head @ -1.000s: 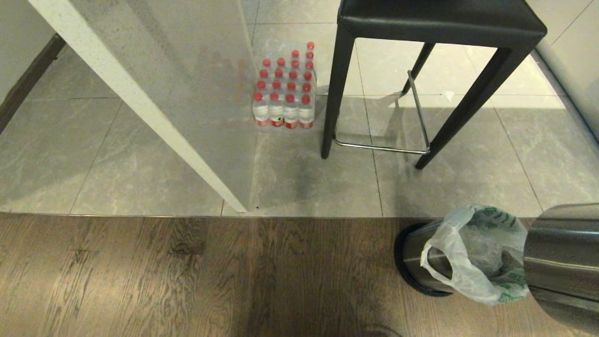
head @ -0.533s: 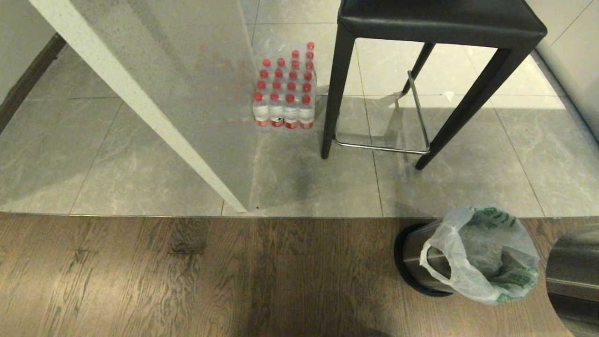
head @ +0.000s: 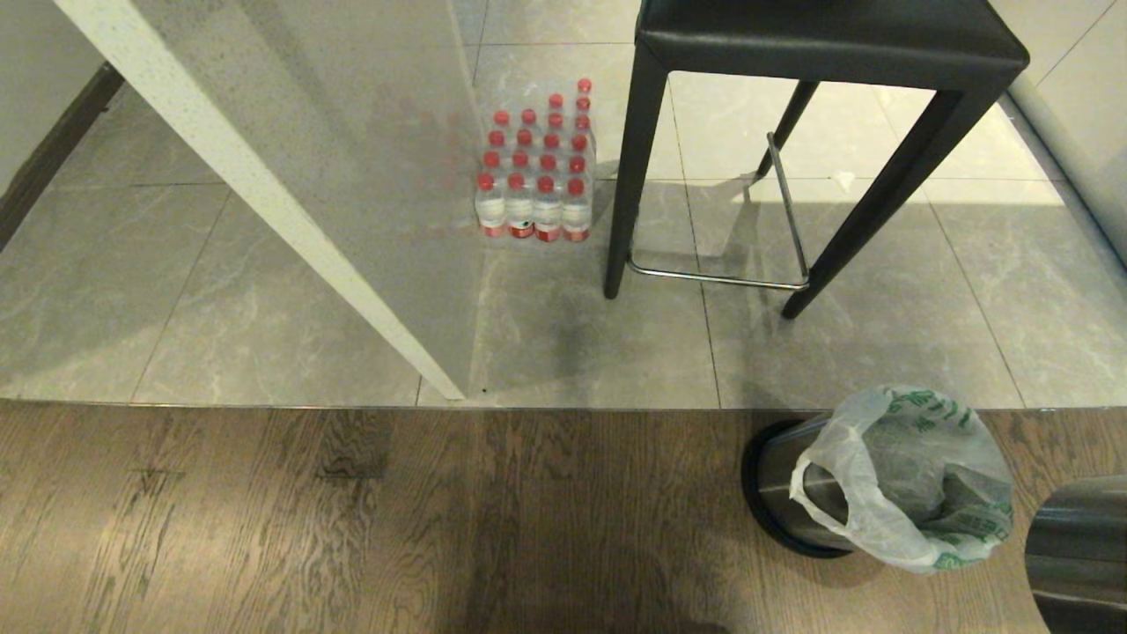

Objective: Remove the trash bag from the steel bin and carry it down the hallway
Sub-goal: Place the outer trash can on the ground

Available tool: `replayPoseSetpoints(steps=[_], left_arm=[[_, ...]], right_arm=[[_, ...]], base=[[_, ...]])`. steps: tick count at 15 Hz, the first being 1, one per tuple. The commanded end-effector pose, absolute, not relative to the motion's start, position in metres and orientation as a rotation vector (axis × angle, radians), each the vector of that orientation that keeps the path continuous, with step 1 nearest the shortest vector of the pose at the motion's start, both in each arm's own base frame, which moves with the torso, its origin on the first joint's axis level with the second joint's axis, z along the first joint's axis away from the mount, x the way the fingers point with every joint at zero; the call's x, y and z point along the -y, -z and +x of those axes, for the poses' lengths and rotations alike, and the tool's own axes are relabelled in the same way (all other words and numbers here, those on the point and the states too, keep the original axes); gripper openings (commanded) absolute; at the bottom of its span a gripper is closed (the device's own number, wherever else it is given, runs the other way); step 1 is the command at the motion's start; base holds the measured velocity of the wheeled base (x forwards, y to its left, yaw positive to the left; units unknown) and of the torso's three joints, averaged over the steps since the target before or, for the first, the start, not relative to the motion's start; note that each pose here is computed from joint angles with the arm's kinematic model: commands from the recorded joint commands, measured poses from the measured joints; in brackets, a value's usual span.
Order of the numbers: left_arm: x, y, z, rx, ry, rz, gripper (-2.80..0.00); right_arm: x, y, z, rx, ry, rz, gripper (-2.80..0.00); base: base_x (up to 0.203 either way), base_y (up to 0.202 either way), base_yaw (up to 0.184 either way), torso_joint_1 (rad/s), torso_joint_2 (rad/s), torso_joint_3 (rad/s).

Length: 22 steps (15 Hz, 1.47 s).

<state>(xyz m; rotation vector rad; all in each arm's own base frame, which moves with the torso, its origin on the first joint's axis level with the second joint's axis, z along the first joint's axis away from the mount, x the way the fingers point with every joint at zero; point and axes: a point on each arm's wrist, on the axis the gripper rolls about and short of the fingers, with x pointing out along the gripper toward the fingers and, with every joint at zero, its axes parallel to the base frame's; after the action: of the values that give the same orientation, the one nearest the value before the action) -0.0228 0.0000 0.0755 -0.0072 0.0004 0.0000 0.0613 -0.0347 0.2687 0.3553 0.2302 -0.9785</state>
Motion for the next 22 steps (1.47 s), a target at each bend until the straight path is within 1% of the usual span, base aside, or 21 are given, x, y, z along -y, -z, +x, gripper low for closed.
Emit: replayPoseSetpoints(steps=[1, 6, 9, 11, 13, 19, 20, 22], left_arm=[[0.000, -0.075, -0.023, 0.000, 0.000, -0.008, -2.80], [0.000, -0.075, -0.023, 0.000, 0.000, -0.008, -2.80], [0.000, -0.075, -0.023, 0.000, 0.000, -0.008, -2.80], [0.000, -0.075, -0.023, 0.000, 0.000, -0.008, -2.80], [0.000, -0.075, -0.023, 0.000, 0.000, -0.008, -2.80], [0.000, -0.075, -0.023, 0.000, 0.000, -0.008, -2.80], [0.000, -0.075, -0.023, 0.000, 0.000, -0.008, -2.80], [0.000, -0.075, -0.023, 0.000, 0.000, -0.008, -2.80]], right_arm=[[0.060, -0.257, 0.108, -0.326, 1.071, 0.376, -2.80], [0.128, -0.235, 0.169, -0.341, 1.251, 0.442, -2.80], [0.161, -0.207, 0.198, -0.399, 1.299, 0.469, -2.80], [0.183, -0.195, 0.220, -0.406, 1.316, 0.480, -2.80], [0.204, -0.191, 0.243, -0.389, 1.318, 0.491, -2.80], [0.234, -0.141, 0.281, -0.498, 1.220, 0.582, -2.80], [0.238, -0.134, 0.286, -0.500, 1.220, 0.581, -2.80], [0.248, -0.126, 0.298, -0.445, 1.211, 0.573, -2.80]], base=[[0.000, 0.000, 0.000, 0.000, 0.00, 0.000], [0.000, 0.000, 0.000, 0.000, 0.00, 0.000], [0.000, 0.000, 0.000, 0.000, 0.00, 0.000], [0.000, 0.000, 0.000, 0.000, 0.00, 0.000], [0.000, 0.000, 0.000, 0.000, 0.00, 0.000], [0.000, 0.000, 0.000, 0.000, 0.00, 0.000], [0.000, 0.000, 0.000, 0.000, 0.00, 0.000], [0.000, 0.000, 0.000, 0.000, 0.00, 0.000]])
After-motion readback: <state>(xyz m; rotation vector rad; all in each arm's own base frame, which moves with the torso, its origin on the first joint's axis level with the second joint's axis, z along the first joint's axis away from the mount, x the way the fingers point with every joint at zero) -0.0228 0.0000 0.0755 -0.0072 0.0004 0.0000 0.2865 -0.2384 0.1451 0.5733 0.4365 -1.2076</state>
